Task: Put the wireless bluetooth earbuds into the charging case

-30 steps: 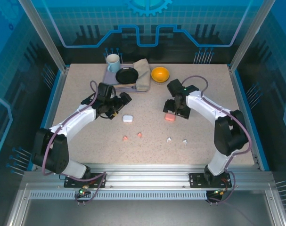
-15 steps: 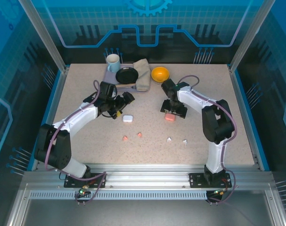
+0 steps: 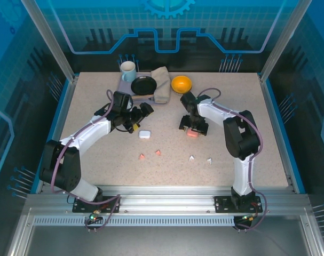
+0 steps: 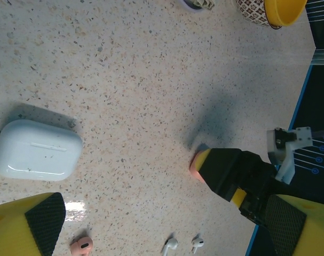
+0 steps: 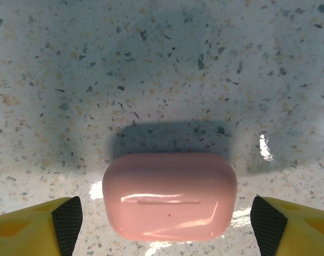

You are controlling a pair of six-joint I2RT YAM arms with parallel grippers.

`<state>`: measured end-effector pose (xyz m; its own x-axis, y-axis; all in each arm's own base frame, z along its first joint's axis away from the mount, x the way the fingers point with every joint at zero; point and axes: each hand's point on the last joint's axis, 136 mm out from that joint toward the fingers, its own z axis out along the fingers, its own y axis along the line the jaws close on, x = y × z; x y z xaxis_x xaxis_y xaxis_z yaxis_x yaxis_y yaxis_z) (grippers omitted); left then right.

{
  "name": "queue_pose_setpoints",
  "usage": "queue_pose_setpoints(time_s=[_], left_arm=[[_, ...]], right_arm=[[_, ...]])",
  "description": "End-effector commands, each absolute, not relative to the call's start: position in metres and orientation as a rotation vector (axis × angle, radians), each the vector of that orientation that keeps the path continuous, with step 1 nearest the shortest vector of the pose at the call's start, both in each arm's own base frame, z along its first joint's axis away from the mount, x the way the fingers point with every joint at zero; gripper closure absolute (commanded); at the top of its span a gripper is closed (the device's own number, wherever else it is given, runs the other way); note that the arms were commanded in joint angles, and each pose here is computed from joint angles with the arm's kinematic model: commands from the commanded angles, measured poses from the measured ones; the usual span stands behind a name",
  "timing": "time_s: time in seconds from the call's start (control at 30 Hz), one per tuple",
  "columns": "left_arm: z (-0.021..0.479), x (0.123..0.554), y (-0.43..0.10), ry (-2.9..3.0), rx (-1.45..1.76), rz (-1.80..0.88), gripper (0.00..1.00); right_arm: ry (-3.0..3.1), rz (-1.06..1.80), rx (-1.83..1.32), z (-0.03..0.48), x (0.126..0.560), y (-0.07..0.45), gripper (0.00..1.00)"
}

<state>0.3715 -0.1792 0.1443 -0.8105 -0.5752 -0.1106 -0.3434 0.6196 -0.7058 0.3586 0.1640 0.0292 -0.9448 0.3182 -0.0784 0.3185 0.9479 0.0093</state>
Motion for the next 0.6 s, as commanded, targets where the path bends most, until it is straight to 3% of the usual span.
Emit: queue_pose_setpoints(time_s=[0.0, 0.33, 0.57], left_arm=[[0.151, 0.376, -0.190, 2.515, -0.723, -1.061, 0.01], [0.148, 0.379, -0.206, 2.532, -0.681, -1.079, 0.01], [0.148, 0.381, -0.219, 2.556, -0.626, -1.102, 0.01]], right_arm=[[3.055, -0.002, 0.477, 0.017, 0.356, 0.166, 0.16], [3.051, 0.032, 0.495, 0.008, 0.354, 0.157, 0.27], [3.036, 0.058, 0.498, 0.005, 0.357, 0.149, 0.25]])
